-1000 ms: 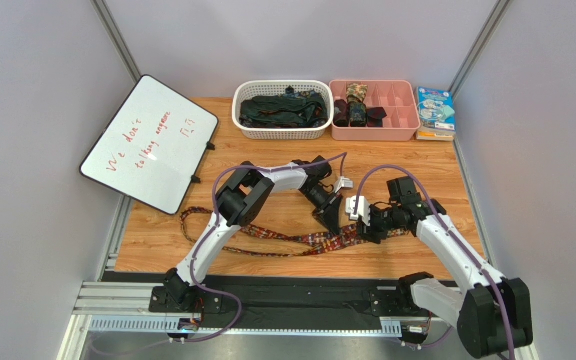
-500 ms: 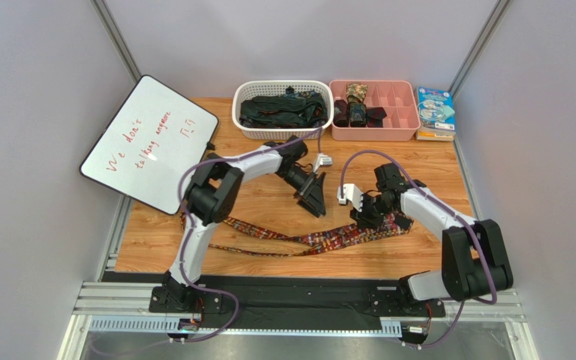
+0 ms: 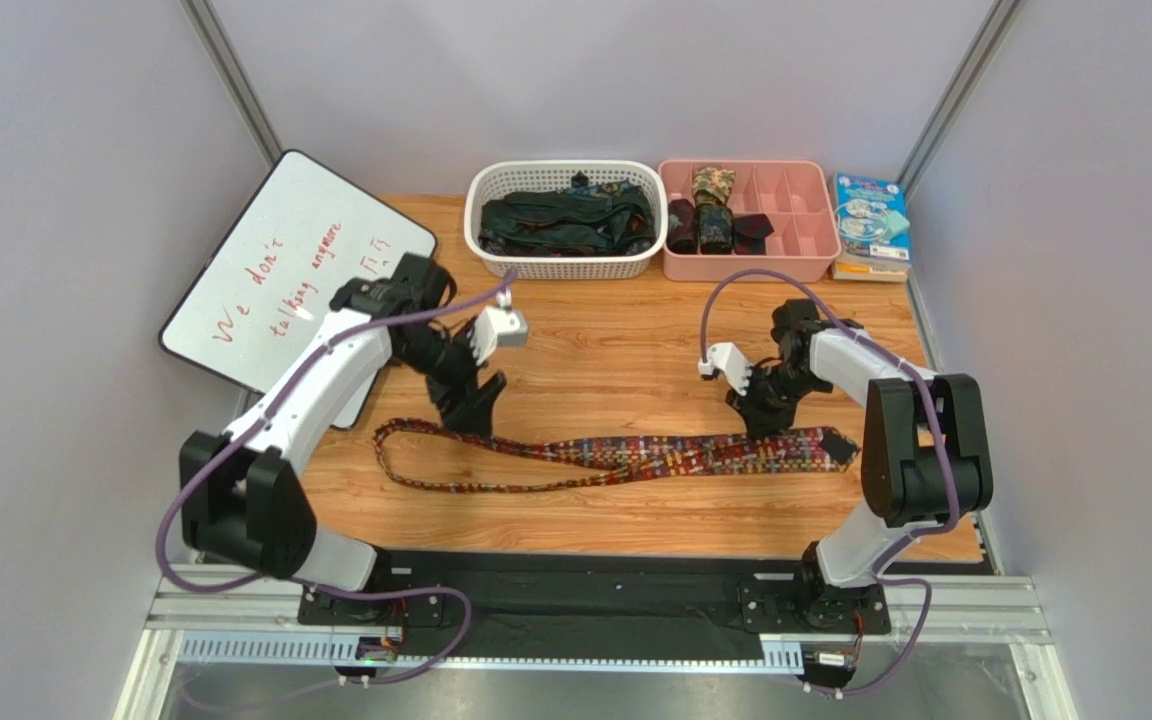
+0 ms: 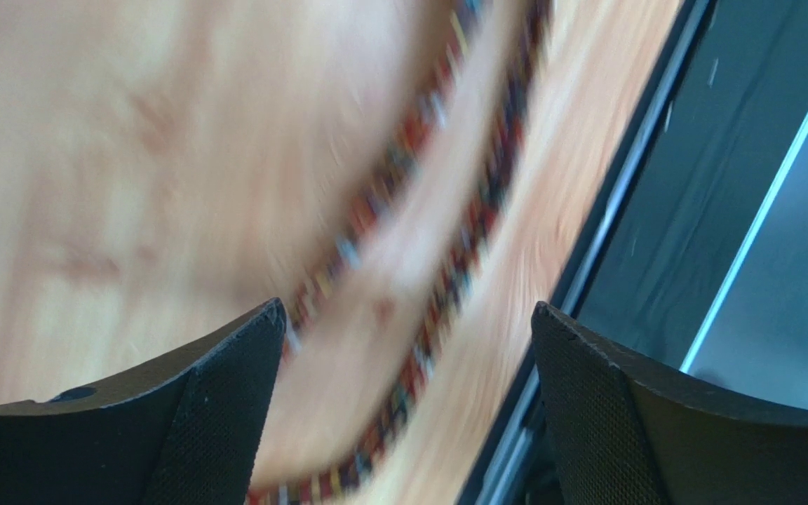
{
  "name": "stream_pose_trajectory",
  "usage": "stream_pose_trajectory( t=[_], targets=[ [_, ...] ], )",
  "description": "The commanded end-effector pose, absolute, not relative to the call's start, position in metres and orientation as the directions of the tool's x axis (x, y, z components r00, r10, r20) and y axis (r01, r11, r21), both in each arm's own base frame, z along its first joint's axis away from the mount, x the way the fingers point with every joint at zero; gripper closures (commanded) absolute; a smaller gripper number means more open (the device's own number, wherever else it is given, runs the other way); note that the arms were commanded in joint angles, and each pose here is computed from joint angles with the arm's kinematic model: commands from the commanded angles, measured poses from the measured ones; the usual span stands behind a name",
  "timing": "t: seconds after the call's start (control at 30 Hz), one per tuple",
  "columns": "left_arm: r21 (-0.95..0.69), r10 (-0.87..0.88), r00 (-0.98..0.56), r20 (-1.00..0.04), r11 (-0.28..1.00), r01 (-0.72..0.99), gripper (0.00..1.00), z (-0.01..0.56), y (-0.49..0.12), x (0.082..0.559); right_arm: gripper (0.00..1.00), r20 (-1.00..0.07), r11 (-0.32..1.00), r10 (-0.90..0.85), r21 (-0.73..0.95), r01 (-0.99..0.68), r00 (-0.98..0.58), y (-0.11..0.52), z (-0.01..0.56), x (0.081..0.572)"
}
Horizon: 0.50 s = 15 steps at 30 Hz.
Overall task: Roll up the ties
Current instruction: Flatten out the tie at the center of the board.
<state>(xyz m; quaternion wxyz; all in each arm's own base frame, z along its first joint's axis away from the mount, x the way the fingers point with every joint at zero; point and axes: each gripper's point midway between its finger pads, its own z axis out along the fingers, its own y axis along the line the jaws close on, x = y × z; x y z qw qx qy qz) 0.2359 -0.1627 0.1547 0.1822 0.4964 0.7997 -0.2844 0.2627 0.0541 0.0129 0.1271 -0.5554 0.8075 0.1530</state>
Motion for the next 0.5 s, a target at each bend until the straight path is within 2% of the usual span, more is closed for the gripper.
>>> stream_pose_trajectory(
  t=[0.0,0.2,0.3,0.47],
  targets=[
    [-0.069,0.873,-0.171,-0.457,0.158,0.985,0.01,0.127,-0.117,0.201,0.87,-0.130,0.353,-0.917,0.180,-0.918,-0.378,0.002,-0.010,0.227],
    [0.228,0.893,0.095,-0.439,0.009,0.974,0.01,0.100,-0.146,0.189,0.87,-0.134,0.374,-0.901,0.244,-0.895,-0.413,0.008,0.009,0.222],
    [0.261,0.891,0.179,-0.416,-0.072,0.963,0.00,0.085,-0.158,0.178,0.86,-0.178,0.397,-0.879,0.238,-0.886,-0.442,0.013,0.029,0.233],
    [0.233,0.936,0.140,-0.322,-0.065,0.970,0.03,0.057,-0.154,0.188,0.81,-0.296,0.408,-0.839,0.215,-0.887,-0.457,0.031,0.069,0.251]
  ],
)
